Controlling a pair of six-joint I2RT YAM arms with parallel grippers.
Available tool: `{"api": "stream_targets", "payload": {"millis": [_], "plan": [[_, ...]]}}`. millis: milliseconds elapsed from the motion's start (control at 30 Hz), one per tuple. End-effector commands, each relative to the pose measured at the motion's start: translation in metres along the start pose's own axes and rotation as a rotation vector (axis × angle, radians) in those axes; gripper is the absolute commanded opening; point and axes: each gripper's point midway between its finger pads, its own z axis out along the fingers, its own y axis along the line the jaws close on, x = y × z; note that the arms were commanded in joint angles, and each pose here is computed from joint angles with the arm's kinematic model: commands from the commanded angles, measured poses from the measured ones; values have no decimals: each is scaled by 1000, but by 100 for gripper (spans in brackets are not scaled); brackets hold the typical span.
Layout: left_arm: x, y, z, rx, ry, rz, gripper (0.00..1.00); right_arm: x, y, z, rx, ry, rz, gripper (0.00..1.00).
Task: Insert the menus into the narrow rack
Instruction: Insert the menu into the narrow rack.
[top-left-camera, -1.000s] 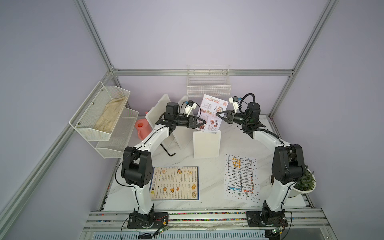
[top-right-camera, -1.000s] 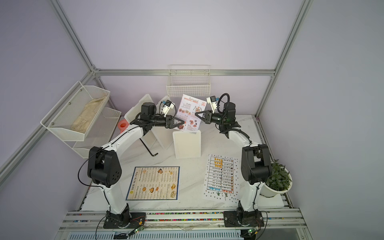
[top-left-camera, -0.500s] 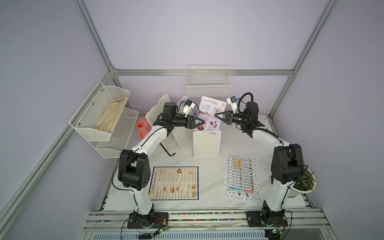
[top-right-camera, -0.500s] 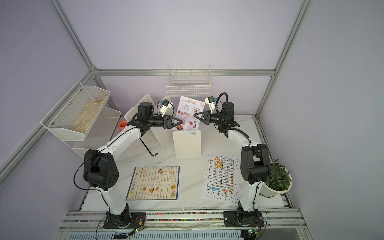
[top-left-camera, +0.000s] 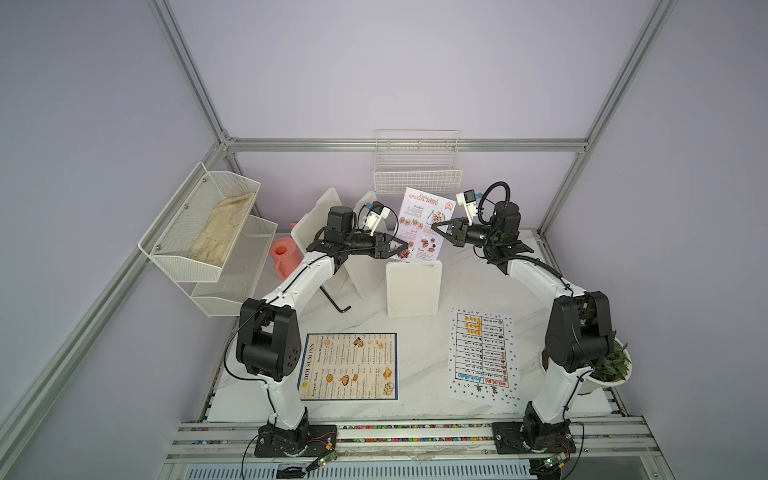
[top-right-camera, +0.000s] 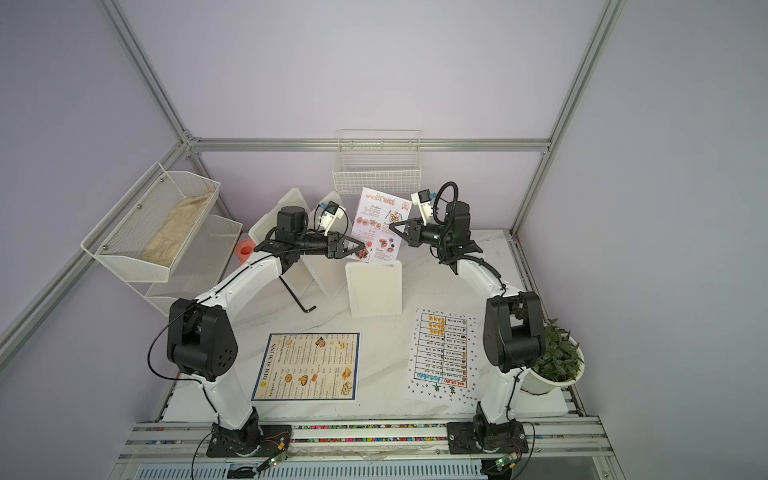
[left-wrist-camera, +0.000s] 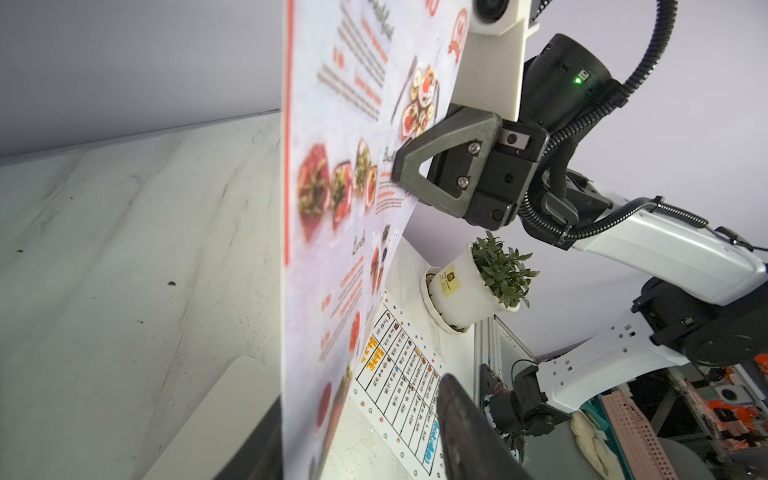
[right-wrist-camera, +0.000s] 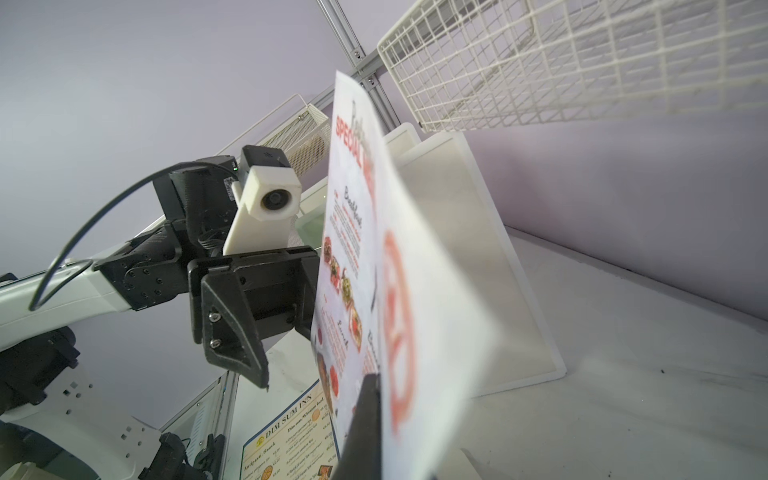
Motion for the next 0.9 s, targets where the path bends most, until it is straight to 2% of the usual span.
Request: {"api": "stream_targets", "payload": {"millis": [0, 133, 300, 500, 867], "plan": [[-7, -6, 1, 21, -10, 41, 44, -9, 7, -5, 12, -15, -38, 0], [-6, -8, 2, 23, -8, 41, 40, -4, 4, -4, 10, 0, -22, 0], [-1, -4, 2, 5, -1, 35, 39, 3, 3, -2, -14, 22, -7, 0], [2, -4, 1, -3, 0, 35, 47, 7, 7, -1, -56, 34, -1, 0], [8, -1, 2, 0, 10, 22, 50, 16, 14, -1, -107, 70, 10, 0]]}}
